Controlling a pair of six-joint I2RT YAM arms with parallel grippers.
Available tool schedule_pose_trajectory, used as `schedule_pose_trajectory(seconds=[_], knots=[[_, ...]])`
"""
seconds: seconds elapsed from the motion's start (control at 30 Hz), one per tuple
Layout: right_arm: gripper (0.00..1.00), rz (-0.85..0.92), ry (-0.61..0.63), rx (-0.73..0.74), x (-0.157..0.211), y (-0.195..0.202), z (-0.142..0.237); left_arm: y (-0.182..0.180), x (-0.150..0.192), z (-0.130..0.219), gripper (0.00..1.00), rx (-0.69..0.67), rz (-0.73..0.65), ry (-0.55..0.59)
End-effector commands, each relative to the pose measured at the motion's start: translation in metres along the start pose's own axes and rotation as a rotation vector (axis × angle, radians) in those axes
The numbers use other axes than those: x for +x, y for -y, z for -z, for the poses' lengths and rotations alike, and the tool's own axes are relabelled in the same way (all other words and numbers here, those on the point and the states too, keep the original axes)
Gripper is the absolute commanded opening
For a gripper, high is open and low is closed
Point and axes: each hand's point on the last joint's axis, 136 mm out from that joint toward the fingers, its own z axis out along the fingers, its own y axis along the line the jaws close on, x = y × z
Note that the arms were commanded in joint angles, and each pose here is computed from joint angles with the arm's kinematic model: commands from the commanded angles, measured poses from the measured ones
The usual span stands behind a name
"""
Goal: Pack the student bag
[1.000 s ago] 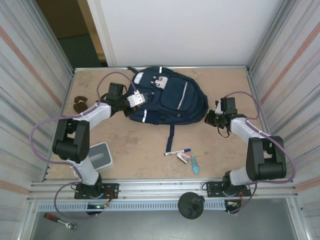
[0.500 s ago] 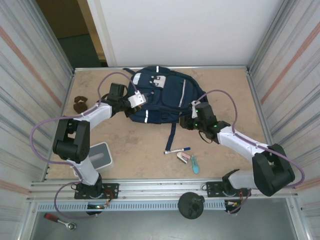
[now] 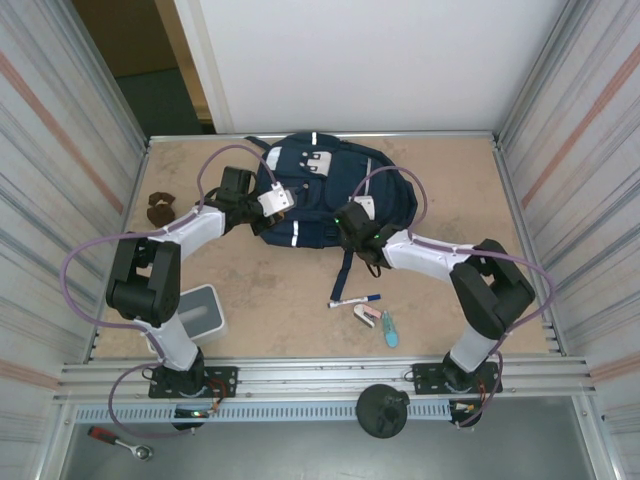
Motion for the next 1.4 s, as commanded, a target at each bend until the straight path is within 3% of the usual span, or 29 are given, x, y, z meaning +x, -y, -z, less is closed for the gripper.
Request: schedule_pose_trajectory(seconds=[0.0,0.13,0.37,0.5,0.63,0.9,1.37], knots=[[0.45,-0.022,0.009,0.121,0.002,0.017,-0.003,-0.005,-0.023,0.011,0.04,-0.017,0.003,0.065],[0.39,-0.017,0.002,0.136,0.005,0.017,-0.009,-0.004,-0.024,0.009,0.04,-0.012,0.0,0.063],[0.18,-0.014,0.0,0.133,0.007,0.019,-0.014,-0.004,-0.023,0.008,0.04,-0.012,0.0,0.056],[0.13,-0.012,0.009,0.139,0.004,0.022,-0.014,-0.004,-0.023,0.008,0.04,-0.013,-0.002,0.055],[0.12,-0.016,0.017,0.144,0.001,0.026,-0.013,-0.004,-0.024,0.008,0.04,-0.013,-0.004,0.054],[0.2,-0.033,0.019,0.146,-0.003,0.033,-0.017,-0.003,-0.024,0.006,0.04,-0.01,-0.006,0.053],[0.12,-0.034,0.017,0.122,-0.003,0.034,-0.024,-0.004,-0.022,0.006,0.03,-0.016,-0.006,0.041]])
